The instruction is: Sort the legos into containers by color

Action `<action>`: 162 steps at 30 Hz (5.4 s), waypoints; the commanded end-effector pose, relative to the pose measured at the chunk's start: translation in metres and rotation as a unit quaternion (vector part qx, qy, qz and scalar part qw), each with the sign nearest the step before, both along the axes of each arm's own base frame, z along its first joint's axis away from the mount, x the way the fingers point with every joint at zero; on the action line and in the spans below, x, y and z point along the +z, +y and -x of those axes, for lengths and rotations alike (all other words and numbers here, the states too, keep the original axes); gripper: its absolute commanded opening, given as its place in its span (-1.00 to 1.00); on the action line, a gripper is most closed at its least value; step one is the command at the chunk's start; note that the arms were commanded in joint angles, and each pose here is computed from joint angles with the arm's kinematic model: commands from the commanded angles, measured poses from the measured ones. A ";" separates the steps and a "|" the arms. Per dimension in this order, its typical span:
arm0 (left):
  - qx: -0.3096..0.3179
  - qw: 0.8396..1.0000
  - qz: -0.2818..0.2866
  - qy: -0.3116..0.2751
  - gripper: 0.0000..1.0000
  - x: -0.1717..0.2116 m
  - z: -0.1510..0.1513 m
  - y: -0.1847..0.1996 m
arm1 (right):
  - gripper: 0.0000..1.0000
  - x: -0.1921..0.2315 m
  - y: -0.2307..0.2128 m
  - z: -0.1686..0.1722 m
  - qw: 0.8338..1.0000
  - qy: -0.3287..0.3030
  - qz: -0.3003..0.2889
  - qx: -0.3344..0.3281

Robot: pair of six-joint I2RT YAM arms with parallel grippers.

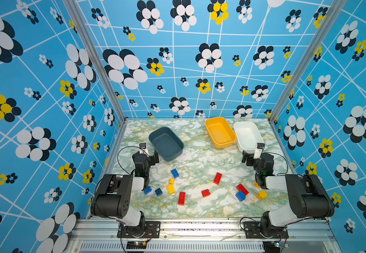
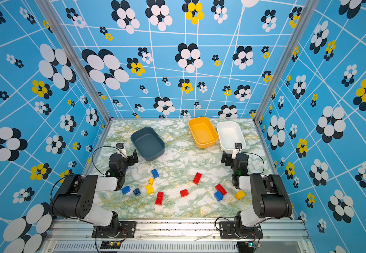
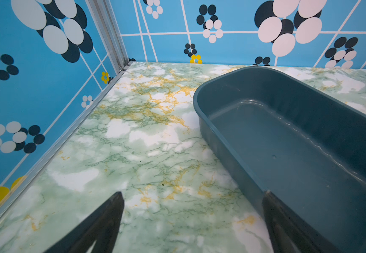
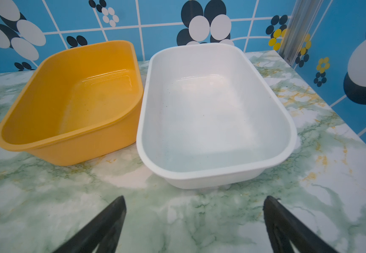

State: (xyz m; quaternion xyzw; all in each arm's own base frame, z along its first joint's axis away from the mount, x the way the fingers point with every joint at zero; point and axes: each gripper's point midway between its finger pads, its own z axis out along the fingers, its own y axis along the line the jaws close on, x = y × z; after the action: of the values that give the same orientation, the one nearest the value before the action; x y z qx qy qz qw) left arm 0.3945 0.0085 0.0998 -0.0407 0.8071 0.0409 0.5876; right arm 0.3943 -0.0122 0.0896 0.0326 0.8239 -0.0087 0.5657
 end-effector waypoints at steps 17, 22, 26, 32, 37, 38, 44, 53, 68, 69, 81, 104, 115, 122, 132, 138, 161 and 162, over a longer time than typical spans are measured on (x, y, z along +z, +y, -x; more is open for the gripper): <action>0.063 0.966 0.094 0.233 0.95 0.031 -0.025 -0.018 | 0.98 0.059 0.032 0.000 0.988 0.154 -0.024 0.009; 0.082 0.945 0.137 0.286 0.72 0.020 -0.036 -0.026 | 0.98 0.069 0.057 -0.013 0.979 0.199 -0.021 0.033; 0.094 0.925 0.177 0.323 0.53 0.002 -0.048 -0.034 | 0.98 0.075 0.073 -0.019 0.973 0.227 -0.011 0.049; 0.121 0.906 0.200 0.353 0.30 -0.023 -0.058 -0.039 | 0.98 0.079 0.090 -0.025 0.966 0.252 -0.021 0.059; 0.125 0.898 0.200 0.371 0.14 -0.038 -0.058 -0.042 | 0.98 0.077 0.098 -0.026 0.961 0.270 -0.019 0.063; 0.124 0.898 0.199 0.372 0.11 -0.039 -0.059 -0.044 | 0.99 0.076 0.098 -0.026 0.960 0.274 -0.018 0.063; 0.108 0.896 0.195 0.385 -0.32 -0.044 -0.064 -0.055 | 0.98 0.072 0.097 -0.027 0.957 0.285 -0.012 0.058; 0.088 0.889 0.170 0.417 -0.84 -0.051 -0.061 -0.061 | 0.99 0.069 0.097 -0.025 0.954 0.294 -0.012 0.056; 0.027 0.888 0.079 0.452 -1.00 -0.049 -0.065 -0.069 | 0.99 0.062 0.106 -0.047 0.942 0.329 -0.008 0.063; 0.025 0.888 0.075 0.453 -1.00 -0.048 -0.065 -0.068 | 0.99 0.062 0.107 -0.050 0.942 0.331 -0.006 0.065; 0.004 0.883 0.026 0.469 -1.00 -0.054 -0.063 -0.057 | 0.99 0.058 0.120 -0.122 0.939 0.336 0.020 0.075; -0.020 0.913 0.051 0.404 0.11 -0.003 -0.075 -0.065 | 0.50 0.010 0.105 -0.184 0.926 0.368 -0.018 0.079; -0.020 0.920 0.062 0.386 0.16 0.011 -0.075 -0.066 | 0.38 -0.002 0.112 -0.188 0.925 0.369 -0.024 0.085; -0.018 0.920 0.073 0.384 0.19 0.011 -0.073 -0.066 | 0.22 -0.013 0.110 -0.186 0.922 0.380 -0.018 0.078; -0.018 0.921 0.086 0.379 0.29 0.011 -0.075 -0.069 | -0.34 -0.018 0.120 -0.178 0.915 0.393 -0.012 0.090; -0.017 0.922 0.093 0.376 0.35 0.011 -0.075 -0.070 | -0.54 -0.024 0.128 -0.171 0.910 0.403 0.001 0.098; -0.007 0.923 0.109 0.369 0.49 0.005 -0.061 -0.063 | -1.00 -0.021 0.180 -0.080 0.899 0.430 -0.035 0.073; -0.007 0.924 0.112 0.365 0.50 0.008 -0.060 -0.063 | -1.00 -0.025 0.184 -0.074 0.897 0.434 -0.039 0.070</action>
State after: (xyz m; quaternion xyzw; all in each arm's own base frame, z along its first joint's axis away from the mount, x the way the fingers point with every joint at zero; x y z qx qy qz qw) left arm 0.4559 -0.0574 0.0969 -0.0714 0.9704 -0.0313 0.2287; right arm 0.4841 0.1664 0.0678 -0.0402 0.9849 0.0489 0.1611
